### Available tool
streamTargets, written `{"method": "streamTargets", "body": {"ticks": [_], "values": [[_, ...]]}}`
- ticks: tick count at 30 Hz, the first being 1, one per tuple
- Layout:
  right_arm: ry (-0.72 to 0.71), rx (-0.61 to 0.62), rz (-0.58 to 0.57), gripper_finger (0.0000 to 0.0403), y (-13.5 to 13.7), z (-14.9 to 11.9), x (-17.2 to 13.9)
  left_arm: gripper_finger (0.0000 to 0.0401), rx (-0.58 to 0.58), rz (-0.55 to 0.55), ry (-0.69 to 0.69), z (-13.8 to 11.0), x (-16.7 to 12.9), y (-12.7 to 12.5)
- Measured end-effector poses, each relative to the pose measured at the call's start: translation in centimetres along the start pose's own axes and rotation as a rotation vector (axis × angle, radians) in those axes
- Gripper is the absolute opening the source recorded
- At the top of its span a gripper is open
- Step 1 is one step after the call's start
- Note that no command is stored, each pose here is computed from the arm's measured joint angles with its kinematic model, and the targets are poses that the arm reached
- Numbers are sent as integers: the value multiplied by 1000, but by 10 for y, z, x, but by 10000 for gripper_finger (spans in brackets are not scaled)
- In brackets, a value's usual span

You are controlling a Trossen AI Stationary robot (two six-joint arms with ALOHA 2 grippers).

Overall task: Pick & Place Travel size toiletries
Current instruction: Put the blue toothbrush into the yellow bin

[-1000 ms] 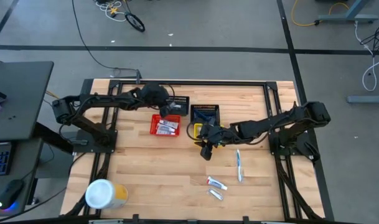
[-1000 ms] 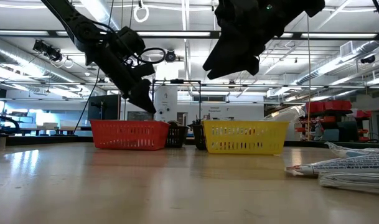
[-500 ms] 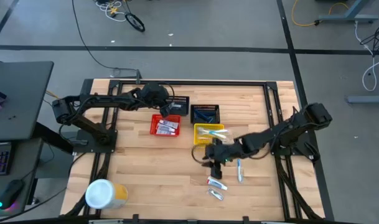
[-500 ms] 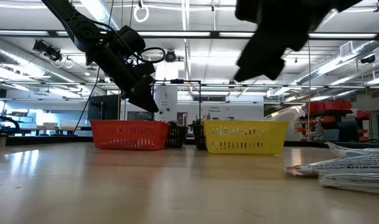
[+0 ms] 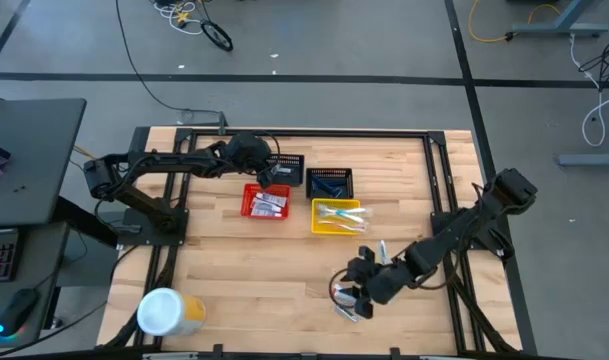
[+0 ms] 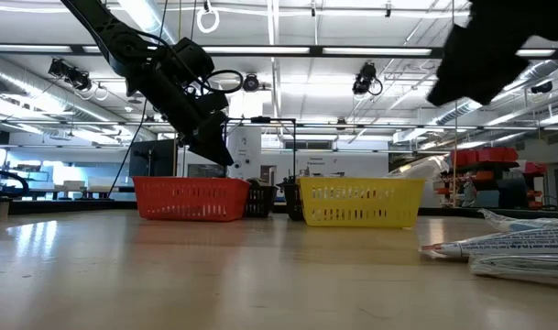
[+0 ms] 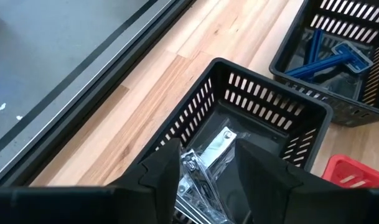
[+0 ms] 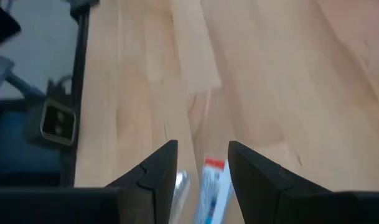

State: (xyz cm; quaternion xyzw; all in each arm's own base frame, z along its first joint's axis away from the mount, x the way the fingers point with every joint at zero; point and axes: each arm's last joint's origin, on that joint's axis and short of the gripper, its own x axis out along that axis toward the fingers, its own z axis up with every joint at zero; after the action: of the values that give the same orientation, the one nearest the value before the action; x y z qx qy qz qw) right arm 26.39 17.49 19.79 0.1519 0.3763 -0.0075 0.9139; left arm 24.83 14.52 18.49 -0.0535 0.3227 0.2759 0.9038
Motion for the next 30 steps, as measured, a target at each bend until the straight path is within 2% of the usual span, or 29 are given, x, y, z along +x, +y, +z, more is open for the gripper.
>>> {"method": "streamTargets", "body": {"ticks": [6,14,18,25,30], "values": [[81,-35,-36,151,3,-16,-5,162,0,0,0,0,0,0],[102,30,-60,138,-1,-23,-3,163,0,0,0,0,0,0],[177,19,-68,135,-8,-33,-2,160,3,0,-2,0,0,0],[258,182,-192,135,-24,-40,-2,159,11,4,-55,5,0,0],[373,252,-172,135,-25,-45,-4,160,6,7,-113,11,-1,1]]}}
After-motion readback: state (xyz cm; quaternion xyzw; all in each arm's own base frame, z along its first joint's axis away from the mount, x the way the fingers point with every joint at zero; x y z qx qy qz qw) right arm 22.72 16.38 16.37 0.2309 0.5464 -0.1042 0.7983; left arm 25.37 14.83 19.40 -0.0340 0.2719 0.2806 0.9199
